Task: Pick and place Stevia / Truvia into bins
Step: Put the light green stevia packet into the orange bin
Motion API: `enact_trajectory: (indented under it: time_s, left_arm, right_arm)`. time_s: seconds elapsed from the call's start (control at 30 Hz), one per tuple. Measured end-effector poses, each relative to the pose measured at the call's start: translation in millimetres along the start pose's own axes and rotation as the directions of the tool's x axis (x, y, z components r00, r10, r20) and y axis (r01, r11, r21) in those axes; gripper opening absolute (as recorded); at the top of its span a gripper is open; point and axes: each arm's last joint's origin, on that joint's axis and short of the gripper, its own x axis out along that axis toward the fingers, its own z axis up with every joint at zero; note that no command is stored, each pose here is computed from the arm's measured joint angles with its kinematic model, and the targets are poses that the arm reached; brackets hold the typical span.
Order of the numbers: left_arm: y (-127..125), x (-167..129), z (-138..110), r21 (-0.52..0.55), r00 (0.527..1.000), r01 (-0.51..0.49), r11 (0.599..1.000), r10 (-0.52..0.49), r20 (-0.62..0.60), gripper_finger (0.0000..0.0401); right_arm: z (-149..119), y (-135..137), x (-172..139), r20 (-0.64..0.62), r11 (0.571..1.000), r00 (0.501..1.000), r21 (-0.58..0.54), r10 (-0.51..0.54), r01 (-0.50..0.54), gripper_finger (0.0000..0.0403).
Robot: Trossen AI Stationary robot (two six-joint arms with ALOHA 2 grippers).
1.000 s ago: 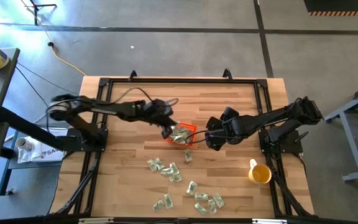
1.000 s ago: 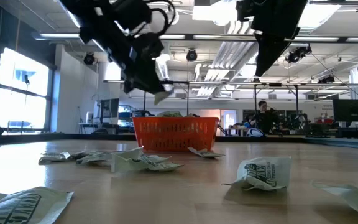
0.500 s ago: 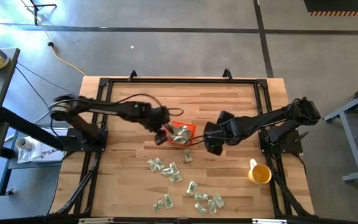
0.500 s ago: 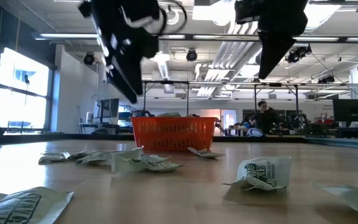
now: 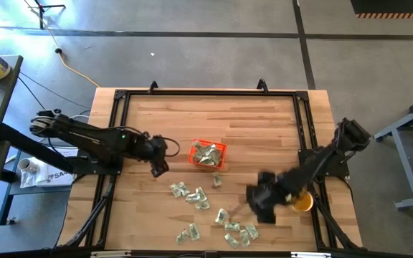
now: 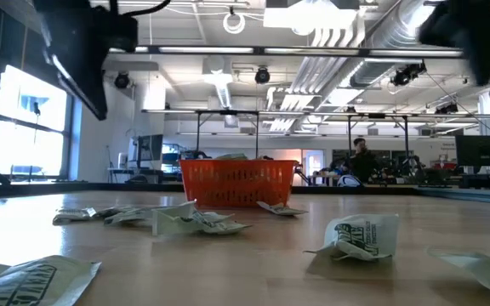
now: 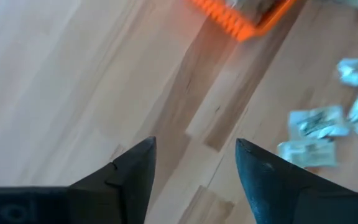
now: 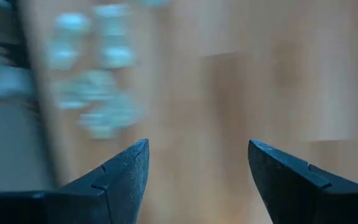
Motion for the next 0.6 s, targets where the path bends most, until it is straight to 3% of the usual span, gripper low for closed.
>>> enact_trajectory:
  time_s: [0.1,0.23,0.4,0.6]
  left_arm:
    - [5,4,-12,-0.011,1.000,-0.010,1.000,0.010,-0.001,0.0241]
    - [8,11,-20,-0.010,1.000,-0.018,1.000,0.018,-0.004,0.0233]
    - [9,11,-20,0.021,1.000,-0.018,1.000,0.018,-0.004,0.0232]
    - [9,11,-21,0.020,1.000,-0.016,1.000,0.016,-0.015,0.0232]
  right_arm:
    - [-9,33,18,0.022,0.994,0.997,0.079,0.080,-0.081,0.0263]
    - [-18,59,50,0.010,0.986,0.996,0.143,0.085,-0.086,0.0263]
    - [-18,71,82,0.029,0.989,0.998,0.136,0.060,-0.063,0.0263]
    - [-30,78,113,-0.064,0.989,0.998,0.144,0.024,-0.014,0.0263]
